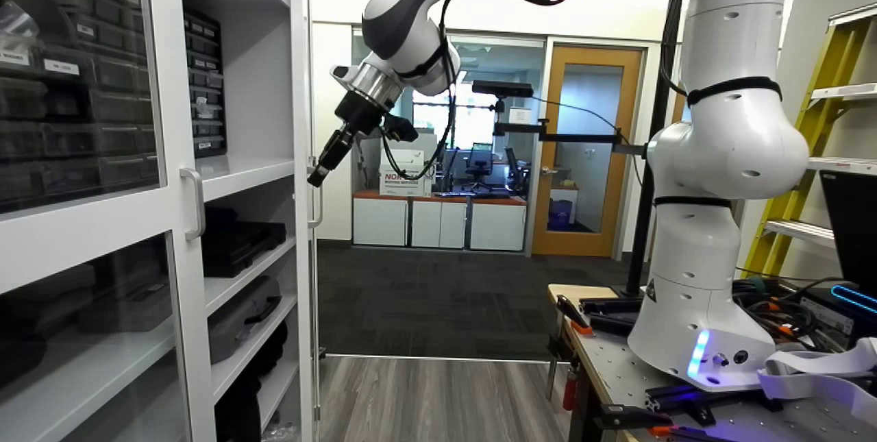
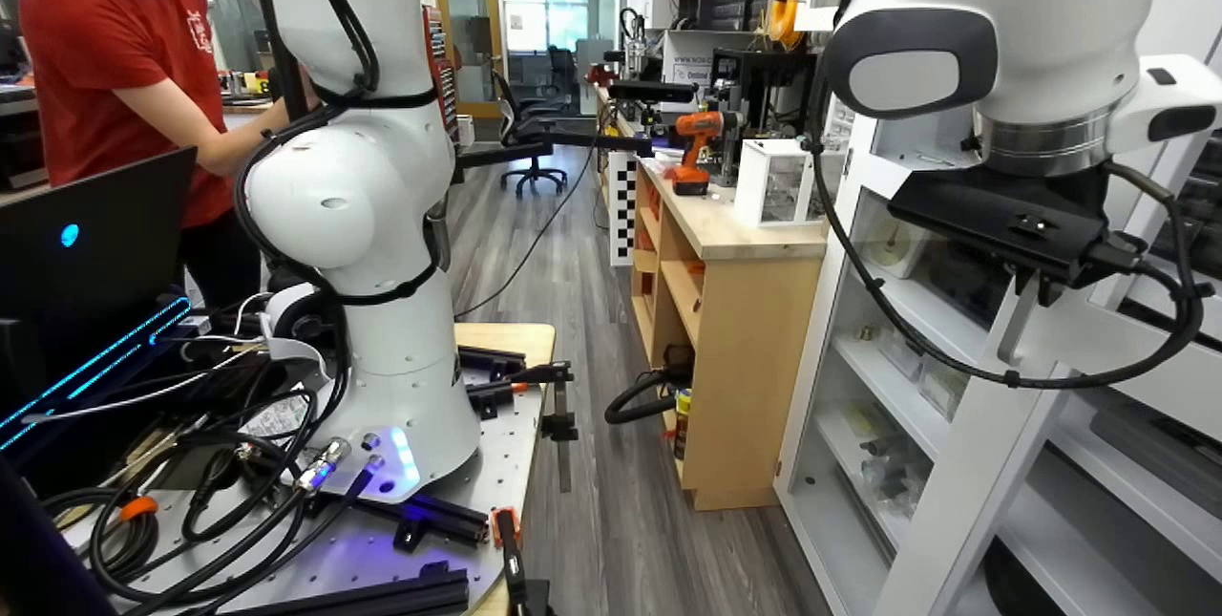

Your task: Close the door of the cabinet.

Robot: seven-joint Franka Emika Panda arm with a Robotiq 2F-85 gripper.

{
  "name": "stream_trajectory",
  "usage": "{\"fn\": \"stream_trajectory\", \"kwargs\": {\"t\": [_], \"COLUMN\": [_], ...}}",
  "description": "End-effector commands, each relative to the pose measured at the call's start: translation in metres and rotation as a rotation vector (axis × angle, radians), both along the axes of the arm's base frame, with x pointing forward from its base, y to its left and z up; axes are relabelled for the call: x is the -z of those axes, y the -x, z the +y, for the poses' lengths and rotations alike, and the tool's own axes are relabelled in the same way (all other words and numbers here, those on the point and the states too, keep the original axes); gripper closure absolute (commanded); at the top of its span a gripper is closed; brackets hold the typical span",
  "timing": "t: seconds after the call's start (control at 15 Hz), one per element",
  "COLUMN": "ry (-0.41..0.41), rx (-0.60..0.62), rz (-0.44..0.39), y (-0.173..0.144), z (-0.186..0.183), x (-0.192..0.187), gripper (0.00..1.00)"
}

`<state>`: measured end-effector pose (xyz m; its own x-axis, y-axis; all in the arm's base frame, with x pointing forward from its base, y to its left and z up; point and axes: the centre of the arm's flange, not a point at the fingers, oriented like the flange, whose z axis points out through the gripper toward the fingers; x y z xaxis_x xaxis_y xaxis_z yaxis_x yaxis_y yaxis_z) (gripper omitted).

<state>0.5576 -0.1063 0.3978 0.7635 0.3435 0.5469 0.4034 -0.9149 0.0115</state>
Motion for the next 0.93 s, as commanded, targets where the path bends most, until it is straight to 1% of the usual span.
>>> {"fn": "stream_trajectory", "kwargs": {"t": [0.0,0.47,0.87], "ry": [-0.003,-0.031,-0.03], "rx": [0.038,0.069,0.081], "rz": [-0.025,-0.046,-0.075], "y": [-0.047,-0.09,-0.123], "z": [0.011,0.032,0.052], "x": [0.002,0.001,0.004], "gripper": [0.95,0.95,0.96]}}
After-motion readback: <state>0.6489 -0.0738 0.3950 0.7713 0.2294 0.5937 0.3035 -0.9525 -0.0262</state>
